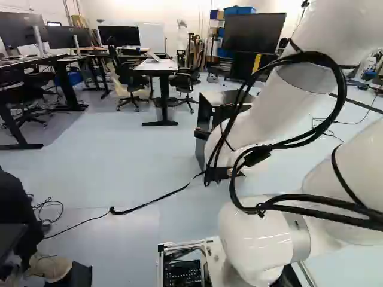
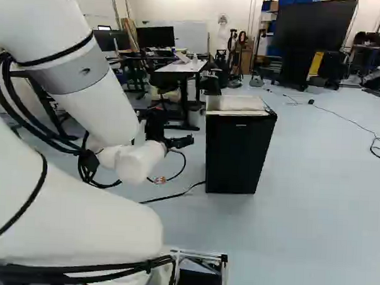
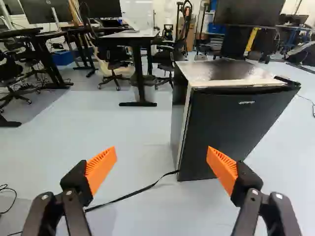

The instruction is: Open the fridge door

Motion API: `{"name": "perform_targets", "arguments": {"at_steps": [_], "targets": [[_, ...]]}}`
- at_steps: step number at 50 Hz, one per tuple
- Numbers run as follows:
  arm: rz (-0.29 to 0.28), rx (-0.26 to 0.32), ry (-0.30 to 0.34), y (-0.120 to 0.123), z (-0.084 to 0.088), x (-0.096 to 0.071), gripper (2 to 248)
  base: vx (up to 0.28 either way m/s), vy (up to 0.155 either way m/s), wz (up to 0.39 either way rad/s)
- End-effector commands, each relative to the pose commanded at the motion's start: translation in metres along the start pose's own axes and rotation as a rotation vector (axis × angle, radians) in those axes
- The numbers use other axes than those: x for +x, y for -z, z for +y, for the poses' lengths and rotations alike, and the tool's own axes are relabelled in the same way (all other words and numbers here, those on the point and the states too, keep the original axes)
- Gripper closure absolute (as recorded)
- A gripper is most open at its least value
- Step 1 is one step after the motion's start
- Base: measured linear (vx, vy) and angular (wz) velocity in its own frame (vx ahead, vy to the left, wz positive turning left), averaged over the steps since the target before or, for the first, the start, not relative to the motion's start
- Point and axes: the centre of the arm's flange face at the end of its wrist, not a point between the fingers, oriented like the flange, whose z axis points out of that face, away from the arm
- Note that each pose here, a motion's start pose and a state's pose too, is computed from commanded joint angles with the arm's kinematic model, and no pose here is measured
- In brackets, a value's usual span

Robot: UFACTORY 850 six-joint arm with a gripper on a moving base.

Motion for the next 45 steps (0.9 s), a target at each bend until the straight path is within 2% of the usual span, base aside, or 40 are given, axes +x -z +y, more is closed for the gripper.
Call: {"name": "perform_targets", "arguments": {"at_steps": [20, 45], "targets": [[-0.001, 0.000, 0.000, -0.002, 0.000, 0.001, 3, 0.000, 0.000, 0.000], [-0.011, 0.000, 0.000, -0.023, 0.000, 0.011, 3, 0.000, 0.000, 0.000]]}}
